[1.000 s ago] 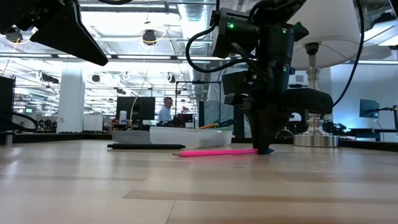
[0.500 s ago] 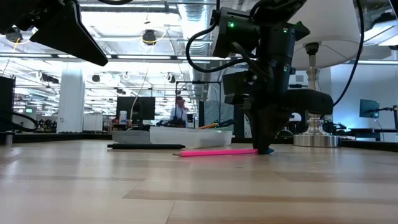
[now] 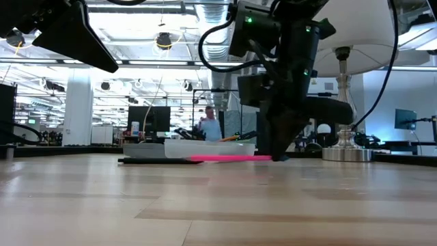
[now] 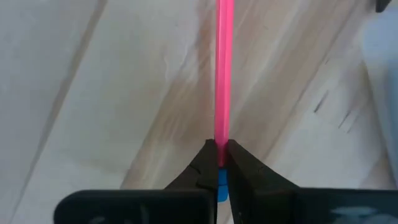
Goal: Pick & place school supplies into a supply box
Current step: Put the pink pencil into the supply box
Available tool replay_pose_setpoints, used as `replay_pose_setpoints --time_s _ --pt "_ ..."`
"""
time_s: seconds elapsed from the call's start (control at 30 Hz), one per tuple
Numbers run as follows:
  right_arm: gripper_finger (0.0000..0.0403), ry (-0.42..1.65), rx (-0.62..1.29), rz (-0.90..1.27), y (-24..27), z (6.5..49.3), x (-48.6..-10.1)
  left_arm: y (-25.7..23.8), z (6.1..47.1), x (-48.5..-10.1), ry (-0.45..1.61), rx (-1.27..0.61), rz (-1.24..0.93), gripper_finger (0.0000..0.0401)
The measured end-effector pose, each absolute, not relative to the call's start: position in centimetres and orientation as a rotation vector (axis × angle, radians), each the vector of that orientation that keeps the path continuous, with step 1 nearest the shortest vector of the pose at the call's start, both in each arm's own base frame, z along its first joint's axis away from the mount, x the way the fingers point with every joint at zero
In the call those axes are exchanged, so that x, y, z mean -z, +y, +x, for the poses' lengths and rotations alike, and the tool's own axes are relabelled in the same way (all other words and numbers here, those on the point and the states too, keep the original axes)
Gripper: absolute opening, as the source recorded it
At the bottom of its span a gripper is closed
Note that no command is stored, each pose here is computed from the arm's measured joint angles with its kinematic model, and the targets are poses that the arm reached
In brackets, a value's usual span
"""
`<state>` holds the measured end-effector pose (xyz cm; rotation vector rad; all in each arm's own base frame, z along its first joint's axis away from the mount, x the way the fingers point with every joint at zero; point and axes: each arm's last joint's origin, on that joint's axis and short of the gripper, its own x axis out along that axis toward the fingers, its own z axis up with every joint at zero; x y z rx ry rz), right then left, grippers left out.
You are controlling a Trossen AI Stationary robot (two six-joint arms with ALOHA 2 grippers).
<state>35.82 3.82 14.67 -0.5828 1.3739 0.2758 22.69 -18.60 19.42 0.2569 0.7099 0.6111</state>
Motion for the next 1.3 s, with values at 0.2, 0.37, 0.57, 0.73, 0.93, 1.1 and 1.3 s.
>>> replay_pose_setpoints --time_s 0.2,0.37,0.57,0.73,0.93,1.1,1.3 --pt "0.0001 1.373 -0.285 -0.605 3.8 36.1 -15.4 -18.7 22.6 -19.4 0.710 -0.606 0.259 0.0090" --pt "0.0001 1.388 -0.242 -0.674 3.7 36.5 -16.5 -18.6 22.4 -18.9 0.711 -0.606 0.262 0.0090" --pt "0.0001 1.383 -0.170 -0.808 3.1 37.3 -18.3 -17.3 21.0 -16.5 0.734 -0.663 0.226 0.0090" --pt "0.0001 1.370 -0.069 -0.969 1.1 38.2 -19.3 -16.8 20.6 -15.9 0.738 -0.679 0.226 0.0090" --pt "0.0001 1.359 0.011 -1.055 -3.1 39.1 -19.7 -16.9 20.6 -15.9 0.742 -0.672 0.239 0.0090" --pt "0.0001 1.326 0.029 -1.092 -6.3 39.5 -20.0 -16.9 20.6 -15.9 0.743 -0.672 0.240 0.0090" --pt "0.0007 1.285 0.000 -1.032 -9.3 39.4 -20.1 -16.8 20.7 -15.9 0.733 -0.675 0.246 0.0090"
